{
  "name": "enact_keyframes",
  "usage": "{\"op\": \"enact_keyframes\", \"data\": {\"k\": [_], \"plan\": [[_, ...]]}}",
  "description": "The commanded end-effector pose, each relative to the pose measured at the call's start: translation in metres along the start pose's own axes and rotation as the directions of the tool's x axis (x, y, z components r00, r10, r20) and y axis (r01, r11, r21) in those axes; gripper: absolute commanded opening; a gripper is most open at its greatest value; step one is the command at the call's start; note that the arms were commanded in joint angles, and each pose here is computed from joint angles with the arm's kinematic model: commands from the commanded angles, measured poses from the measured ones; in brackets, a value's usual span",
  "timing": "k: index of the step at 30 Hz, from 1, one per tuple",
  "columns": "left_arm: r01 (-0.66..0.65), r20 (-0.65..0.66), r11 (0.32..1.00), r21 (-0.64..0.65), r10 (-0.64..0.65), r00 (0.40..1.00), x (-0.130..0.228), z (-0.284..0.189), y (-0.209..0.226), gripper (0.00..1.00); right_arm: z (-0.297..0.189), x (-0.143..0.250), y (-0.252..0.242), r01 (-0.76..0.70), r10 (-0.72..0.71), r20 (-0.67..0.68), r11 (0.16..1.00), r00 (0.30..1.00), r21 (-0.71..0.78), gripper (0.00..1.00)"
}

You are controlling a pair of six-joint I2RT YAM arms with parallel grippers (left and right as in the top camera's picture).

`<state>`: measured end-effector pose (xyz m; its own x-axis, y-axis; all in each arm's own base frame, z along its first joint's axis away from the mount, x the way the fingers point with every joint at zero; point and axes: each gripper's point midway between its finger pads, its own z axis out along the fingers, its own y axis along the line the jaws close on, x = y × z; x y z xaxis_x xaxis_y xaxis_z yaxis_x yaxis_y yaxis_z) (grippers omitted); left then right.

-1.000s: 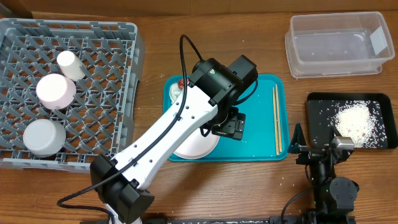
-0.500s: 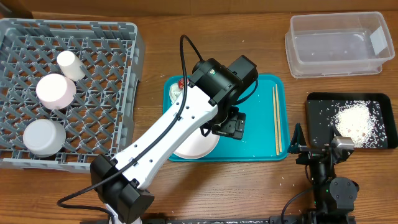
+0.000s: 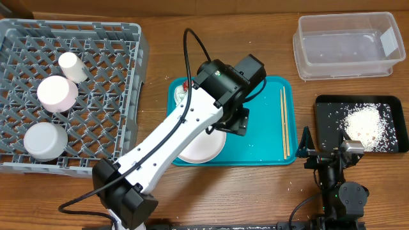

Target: Sort waste into correct bins and load items into the dishwasher

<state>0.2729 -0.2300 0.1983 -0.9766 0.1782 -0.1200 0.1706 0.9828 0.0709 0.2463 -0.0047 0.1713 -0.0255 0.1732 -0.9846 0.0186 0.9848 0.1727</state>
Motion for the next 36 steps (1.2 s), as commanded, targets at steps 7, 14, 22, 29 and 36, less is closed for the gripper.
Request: {"op": "enact_keyframes", "data": {"k": [7,14,22,29,36], "plan": [[0.245,0.036,0.959,-0.141,-0.242,0.97,-0.031,0.01,0.083,1.0,0.0,0.002,0.001,0.007,-0.007,0.002,1.0,1.0,-0.008,1.0],[0.441,-0.044,0.873,-0.207,-0.458,0.888,-0.024,0.016,0.167,1.0,0.0,0.002,0.001,0.007,-0.007,0.002,1.0,1.0,-0.009,1.0],[0.48,-0.118,0.862,-0.165,-0.5,0.858,-0.018,0.021,0.216,1.0,-0.022,-0.006,0.085,-0.523,0.461,-0.249,0.742,0.852,-0.418,1.0],[0.451,-0.06,0.838,-0.308,-0.49,0.87,-0.014,0.017,0.263,1.0,-0.066,-0.006,0.137,-0.994,0.616,-0.781,0.084,0.102,-0.064,1.0],[0.468,-0.036,0.828,-0.309,-0.502,0.864,-0.018,0.018,0.27,1.0,-0.083,-0.071,0.143,-0.958,0.613,-0.76,-0.016,0.217,-0.287,0.99]]}}
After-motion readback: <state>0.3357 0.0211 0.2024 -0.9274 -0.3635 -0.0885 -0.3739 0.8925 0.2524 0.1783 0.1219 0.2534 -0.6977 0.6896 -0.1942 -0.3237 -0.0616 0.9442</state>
